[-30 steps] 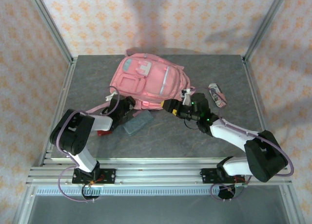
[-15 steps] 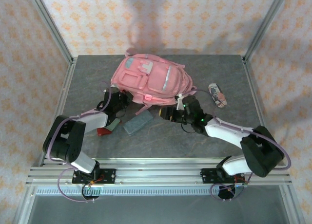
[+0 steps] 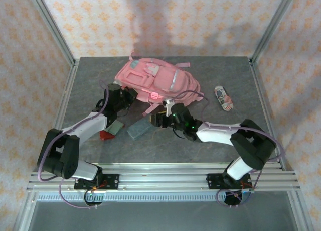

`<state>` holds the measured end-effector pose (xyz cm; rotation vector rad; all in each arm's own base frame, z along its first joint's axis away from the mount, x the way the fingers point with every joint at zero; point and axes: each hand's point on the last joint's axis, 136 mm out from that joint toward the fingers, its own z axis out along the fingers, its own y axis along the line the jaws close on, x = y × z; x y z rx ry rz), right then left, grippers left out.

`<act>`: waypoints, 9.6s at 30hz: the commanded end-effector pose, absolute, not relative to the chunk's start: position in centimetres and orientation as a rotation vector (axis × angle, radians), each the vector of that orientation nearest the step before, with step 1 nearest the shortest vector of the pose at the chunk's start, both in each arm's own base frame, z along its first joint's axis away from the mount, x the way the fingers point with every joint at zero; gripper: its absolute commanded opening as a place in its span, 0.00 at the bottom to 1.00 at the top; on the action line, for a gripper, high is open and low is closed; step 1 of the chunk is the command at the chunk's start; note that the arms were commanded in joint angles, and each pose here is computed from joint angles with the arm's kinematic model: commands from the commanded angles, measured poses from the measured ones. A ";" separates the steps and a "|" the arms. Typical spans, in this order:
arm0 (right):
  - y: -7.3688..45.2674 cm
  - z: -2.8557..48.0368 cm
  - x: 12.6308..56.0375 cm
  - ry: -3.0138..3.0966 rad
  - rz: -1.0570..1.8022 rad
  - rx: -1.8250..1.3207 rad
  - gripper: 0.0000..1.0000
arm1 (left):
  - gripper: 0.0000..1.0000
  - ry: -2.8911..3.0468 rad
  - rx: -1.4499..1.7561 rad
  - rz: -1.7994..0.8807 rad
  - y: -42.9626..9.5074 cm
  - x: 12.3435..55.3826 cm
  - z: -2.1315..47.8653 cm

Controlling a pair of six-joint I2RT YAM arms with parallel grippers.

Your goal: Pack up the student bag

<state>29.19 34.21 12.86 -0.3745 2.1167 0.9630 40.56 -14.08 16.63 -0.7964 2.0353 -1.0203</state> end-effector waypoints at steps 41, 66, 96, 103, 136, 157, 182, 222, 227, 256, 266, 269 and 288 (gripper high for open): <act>20.3 7.3 32.1 2.355 0.360 -0.063 0.00 | 0.00 1.999 -0.680 -0.835 -10.9 42.3 17.4; 34.2 8.4 28.9 2.348 0.868 -0.211 0.00 | 0.49 2.011 -0.515 -0.862 -12.9 47.2 19.8; 34.5 11.3 28.3 2.326 0.932 -0.228 0.00 | 0.00 2.239 -0.513 -0.798 -21.0 39.3 9.6; 29.8 10.5 28.0 2.384 0.813 -0.156 0.00 | 0.00 2.219 -0.523 -0.731 -18.2 40.5 10.6; 28.8 15.1 28.1 2.226 1.010 -0.025 0.00 | 0.28 2.148 -0.334 -0.765 -21.4 47.8 18.3; 39.1 15.9 31.7 2.204 1.183 -0.179 0.00 | 0.65 2.116 -0.631 -0.902 -15.4 32.6 13.2; 40.0 15.2 28.9 2.237 1.071 -0.300 0.00 | 0.00 2.109 -0.721 -0.845 -15.6 37.6 11.0; 33.1 16.0 33.2 2.169 1.095 -0.058 0.00 | 0.51 2.115 -0.486 -0.739 -15.5 48.2 19.8; 34.4 14.9 33.7 2.189 1.133 -0.065 0.00 | 0.57 2.128 -0.491 -0.848 -16.9 42.5 17.8; 27.8 11.0 32.5 2.324 0.932 0.003 0.00 | 0.00 2.254 -0.505 -0.757 -18.4 41.3 11.2; 13.2 7.1 34.7 2.385 0.575 0.398 0.00 | 0.00 2.241 -0.523 -0.721 -15.7 41.7 11.5; 10.2 7.0 35.4 2.364 0.495 0.503 0.00 | 0.00 2.241 -0.521 -0.715 -15.6 41.9 11.5; 22.3 10.3 32.8 2.354 0.921 0.272 0.00 | 0.00 2.216 -0.508 -0.501 -13.4 49.5 14.0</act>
